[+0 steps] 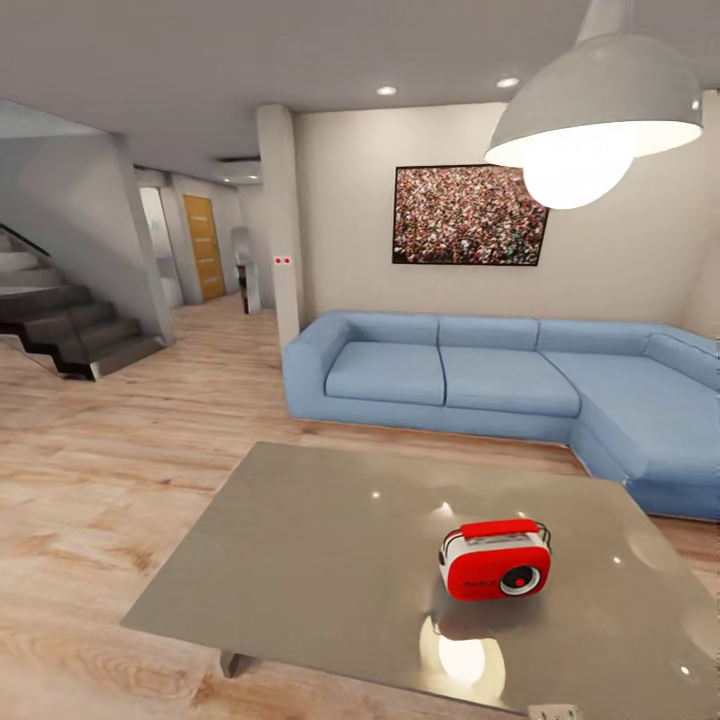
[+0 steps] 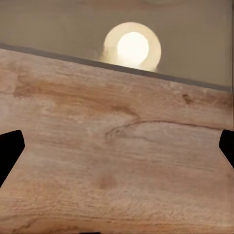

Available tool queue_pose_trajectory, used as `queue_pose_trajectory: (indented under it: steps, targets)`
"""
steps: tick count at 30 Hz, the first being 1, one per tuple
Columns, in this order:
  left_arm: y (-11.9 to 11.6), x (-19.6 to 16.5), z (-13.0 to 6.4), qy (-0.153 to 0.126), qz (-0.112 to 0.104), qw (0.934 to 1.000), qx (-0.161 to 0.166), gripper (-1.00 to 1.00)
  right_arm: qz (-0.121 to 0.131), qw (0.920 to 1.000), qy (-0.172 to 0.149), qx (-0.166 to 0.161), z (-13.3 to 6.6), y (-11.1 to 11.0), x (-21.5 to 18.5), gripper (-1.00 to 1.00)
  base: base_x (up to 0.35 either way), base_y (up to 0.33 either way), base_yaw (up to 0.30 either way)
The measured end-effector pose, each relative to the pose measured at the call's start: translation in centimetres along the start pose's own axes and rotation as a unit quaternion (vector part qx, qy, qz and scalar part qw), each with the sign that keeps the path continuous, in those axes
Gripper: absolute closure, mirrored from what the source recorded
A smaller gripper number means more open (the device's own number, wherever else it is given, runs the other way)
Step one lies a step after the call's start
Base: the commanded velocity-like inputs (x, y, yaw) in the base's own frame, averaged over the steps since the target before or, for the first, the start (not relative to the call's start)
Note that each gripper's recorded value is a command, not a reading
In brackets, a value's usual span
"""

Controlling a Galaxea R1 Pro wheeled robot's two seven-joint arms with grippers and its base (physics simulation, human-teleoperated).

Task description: Turn on the radio receiver that's on the table in the living room.

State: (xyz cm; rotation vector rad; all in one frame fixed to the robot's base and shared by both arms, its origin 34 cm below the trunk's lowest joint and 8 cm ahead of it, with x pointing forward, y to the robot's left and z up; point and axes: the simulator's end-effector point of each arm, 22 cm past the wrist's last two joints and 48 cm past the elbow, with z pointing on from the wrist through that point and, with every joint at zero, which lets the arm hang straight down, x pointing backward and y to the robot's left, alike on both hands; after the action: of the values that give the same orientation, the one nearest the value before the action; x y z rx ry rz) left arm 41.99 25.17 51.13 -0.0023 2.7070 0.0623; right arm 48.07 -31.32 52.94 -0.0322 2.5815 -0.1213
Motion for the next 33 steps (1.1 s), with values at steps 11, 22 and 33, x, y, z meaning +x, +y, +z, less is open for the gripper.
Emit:
queue_pose_trajectory:
  steps: [11, 22, 33]
  targets:
    - [0.01, -0.01, 0.0, 0.0, 0.0, 1.0, 0.0, -1.0, 0.0, 1.0, 0.0, 0.0, 0.01, -0.06, 0.09, -1.0, 0.004, 0.0, -0.249]
    - [0.1, -0.03, 0.0, -0.001, 0.0, 1.0, -0.001, -1.0, 0.0, 1.0, 0.0, 0.0, 0.01, -0.08, 0.14, -1.0, 0.003, 0.005, -0.278]
    - [0.21, -0.03, 0.01, -0.001, 0.0, 1.0, -0.001, -1.0, -0.001, 1.0, 0.0, 0.001, 0.01, -0.09, 0.15, -1.0, 0.13, 0.221, -0.273]
